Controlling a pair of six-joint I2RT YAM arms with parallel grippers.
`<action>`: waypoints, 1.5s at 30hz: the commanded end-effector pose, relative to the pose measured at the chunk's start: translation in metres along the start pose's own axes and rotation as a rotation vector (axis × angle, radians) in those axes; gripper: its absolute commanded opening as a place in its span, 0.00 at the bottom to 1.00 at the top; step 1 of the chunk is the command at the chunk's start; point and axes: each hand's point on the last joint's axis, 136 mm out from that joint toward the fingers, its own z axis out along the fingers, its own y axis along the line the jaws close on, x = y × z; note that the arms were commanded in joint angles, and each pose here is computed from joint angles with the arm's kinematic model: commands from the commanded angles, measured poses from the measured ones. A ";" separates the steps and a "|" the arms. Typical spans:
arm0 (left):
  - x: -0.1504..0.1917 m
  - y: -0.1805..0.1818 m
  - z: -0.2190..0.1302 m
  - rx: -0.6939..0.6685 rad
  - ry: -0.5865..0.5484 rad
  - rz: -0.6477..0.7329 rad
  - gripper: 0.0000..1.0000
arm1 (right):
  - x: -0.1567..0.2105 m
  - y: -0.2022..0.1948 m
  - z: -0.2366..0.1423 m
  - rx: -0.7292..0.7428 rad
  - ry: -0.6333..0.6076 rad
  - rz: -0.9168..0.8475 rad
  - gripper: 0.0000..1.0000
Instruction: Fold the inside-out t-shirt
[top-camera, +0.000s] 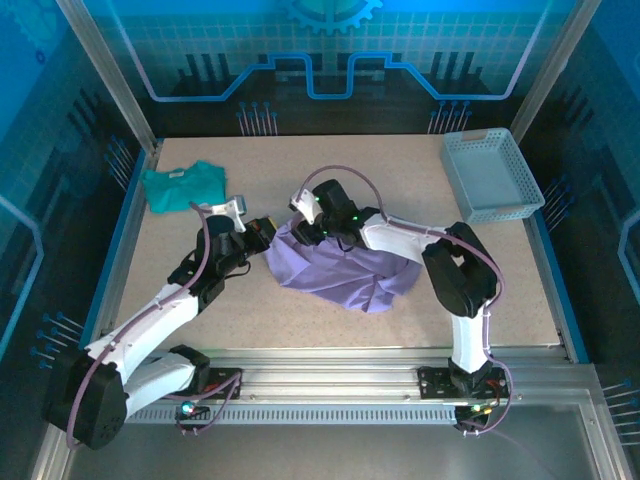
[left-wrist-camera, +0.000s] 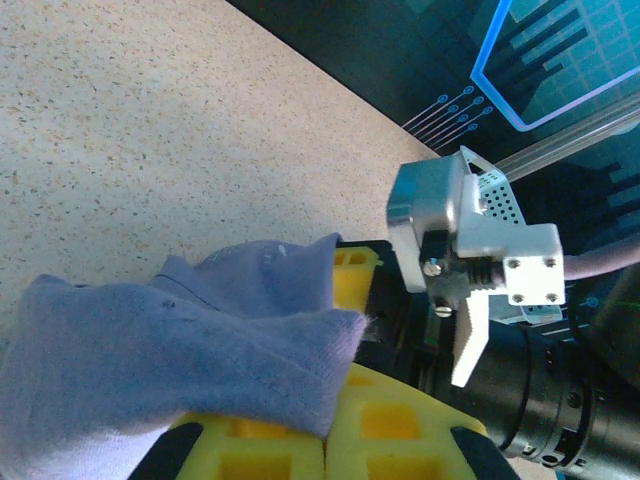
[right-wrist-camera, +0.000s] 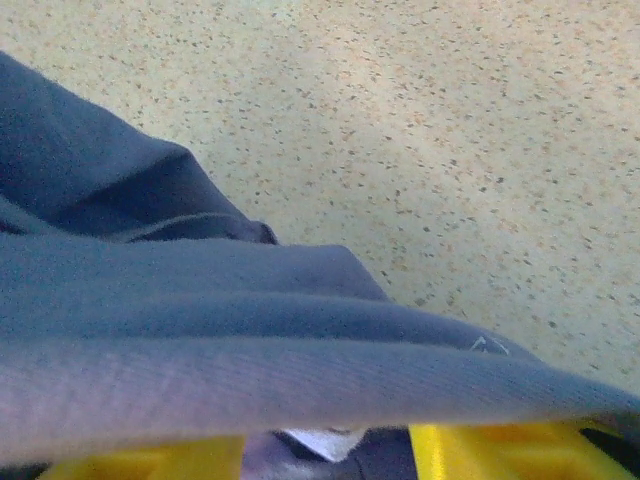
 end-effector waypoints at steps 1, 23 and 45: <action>-0.009 -0.005 -0.001 0.010 -0.021 0.008 0.00 | -0.010 0.009 0.006 -0.087 -0.028 0.011 0.36; -0.067 0.003 0.045 -0.134 -0.149 0.206 0.30 | -0.048 0.027 -0.145 -0.445 -0.156 0.494 0.00; 0.055 -0.038 0.023 0.123 0.205 0.377 0.44 | -0.055 0.009 -0.146 -0.467 -0.146 0.553 0.00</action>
